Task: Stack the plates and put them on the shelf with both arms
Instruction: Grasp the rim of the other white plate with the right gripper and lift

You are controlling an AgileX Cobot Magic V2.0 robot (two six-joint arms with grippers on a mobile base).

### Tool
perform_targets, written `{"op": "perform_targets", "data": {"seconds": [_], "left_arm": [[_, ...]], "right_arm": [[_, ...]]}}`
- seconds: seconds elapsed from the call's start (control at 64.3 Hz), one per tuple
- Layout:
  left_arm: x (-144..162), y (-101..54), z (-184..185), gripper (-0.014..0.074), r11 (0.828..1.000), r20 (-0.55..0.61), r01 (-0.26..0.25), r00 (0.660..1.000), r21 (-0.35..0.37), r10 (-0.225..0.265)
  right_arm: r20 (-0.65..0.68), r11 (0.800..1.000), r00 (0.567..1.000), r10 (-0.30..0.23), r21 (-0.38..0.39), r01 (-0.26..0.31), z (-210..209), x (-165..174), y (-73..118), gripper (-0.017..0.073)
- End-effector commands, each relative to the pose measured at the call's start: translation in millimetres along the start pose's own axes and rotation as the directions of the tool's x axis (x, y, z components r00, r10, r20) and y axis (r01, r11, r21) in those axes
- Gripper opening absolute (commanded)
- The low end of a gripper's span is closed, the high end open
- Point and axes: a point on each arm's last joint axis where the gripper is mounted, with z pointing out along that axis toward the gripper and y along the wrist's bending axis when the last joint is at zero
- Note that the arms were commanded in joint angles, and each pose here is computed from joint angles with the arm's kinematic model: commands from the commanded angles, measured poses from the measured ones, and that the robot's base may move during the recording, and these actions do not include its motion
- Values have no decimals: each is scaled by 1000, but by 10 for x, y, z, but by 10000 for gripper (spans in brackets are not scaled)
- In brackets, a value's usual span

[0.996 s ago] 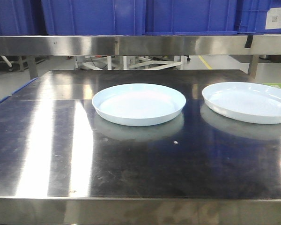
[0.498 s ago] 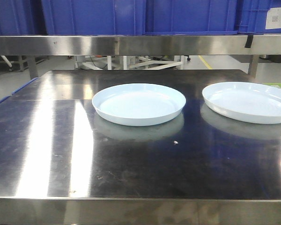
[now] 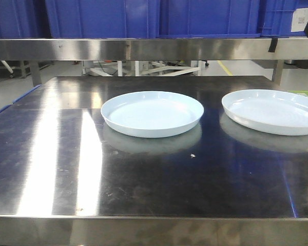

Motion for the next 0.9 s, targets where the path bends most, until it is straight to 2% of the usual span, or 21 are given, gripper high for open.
{"op": "perform_targets", "data": {"seconds": [0.0, 0.156, 0.373, 0.529, 0.887], "left_arm": [[-170, 23, -11, 82, 1000, 109, 11, 994, -19, -9], [-170, 23, -11, 82, 1000, 109, 11, 994, -19, -9], [-170, 23, -11, 82, 1000, 109, 11, 994, -19, -9], [-170, 23, -11, 82, 1000, 109, 11, 994, -19, -9], [-170, 23, -11, 82, 1000, 109, 11, 994, -19, -9]], "right_arm": [[58, 1000, 998, 5, 0, -5, -134, -233, -39, 329], [2, 1000, 1000, 19, 10, -19, 66, -412, -109, 334], [-52, 1000, 998, 19, 10, -18, 210, -591, -113, 342], [-76, 1000, 997, 21, 12, -20, 322, -582, -124, 420], [-95, 1000, 996, -6, 5, 7, 384, -550, -72, 415]]}}
